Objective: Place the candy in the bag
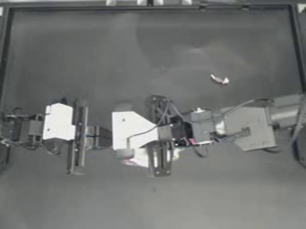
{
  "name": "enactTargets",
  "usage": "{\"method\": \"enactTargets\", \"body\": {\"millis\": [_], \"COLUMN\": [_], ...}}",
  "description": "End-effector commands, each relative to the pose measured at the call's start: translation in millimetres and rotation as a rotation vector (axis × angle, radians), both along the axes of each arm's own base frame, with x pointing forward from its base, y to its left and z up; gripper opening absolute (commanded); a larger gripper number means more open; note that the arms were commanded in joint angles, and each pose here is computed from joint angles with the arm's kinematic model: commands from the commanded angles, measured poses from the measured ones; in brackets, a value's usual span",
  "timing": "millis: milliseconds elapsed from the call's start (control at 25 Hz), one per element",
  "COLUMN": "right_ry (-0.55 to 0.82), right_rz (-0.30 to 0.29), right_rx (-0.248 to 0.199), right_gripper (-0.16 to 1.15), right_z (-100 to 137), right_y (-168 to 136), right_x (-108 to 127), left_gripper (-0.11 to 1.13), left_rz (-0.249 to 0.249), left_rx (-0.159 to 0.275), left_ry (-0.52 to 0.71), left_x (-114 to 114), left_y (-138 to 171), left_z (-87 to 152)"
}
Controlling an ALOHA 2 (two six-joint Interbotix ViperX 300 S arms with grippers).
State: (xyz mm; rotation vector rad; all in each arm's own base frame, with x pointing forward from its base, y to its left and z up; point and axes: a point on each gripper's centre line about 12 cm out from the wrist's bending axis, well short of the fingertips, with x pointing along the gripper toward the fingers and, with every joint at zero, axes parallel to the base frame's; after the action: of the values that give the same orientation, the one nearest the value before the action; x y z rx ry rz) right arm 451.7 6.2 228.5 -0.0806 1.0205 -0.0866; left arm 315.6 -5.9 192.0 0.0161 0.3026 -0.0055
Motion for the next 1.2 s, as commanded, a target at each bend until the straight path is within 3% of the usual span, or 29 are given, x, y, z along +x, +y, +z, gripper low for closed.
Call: {"method": "enactTargets", "body": {"millis": [40, 1200], "right_ry": [0.001, 0.099], "right_rz": [-0.023, -0.182], "right_rx": [0.008, 0.084], "right_gripper": [0.04, 0.04], "right_z": [7.8, -23.1], "right_y": [-1.8, -6.9], "right_x": [-12.7, -85.4], "left_gripper": [0.05, 0.05], "left_rz": [-0.004, -0.002], "left_rx": [0.001, -0.002], "left_ry": [-0.074, -0.054], "left_x": [-2.1, -0.9], "left_y": [-0.9, -0.8], "left_z": [21.2, 14.9]}}
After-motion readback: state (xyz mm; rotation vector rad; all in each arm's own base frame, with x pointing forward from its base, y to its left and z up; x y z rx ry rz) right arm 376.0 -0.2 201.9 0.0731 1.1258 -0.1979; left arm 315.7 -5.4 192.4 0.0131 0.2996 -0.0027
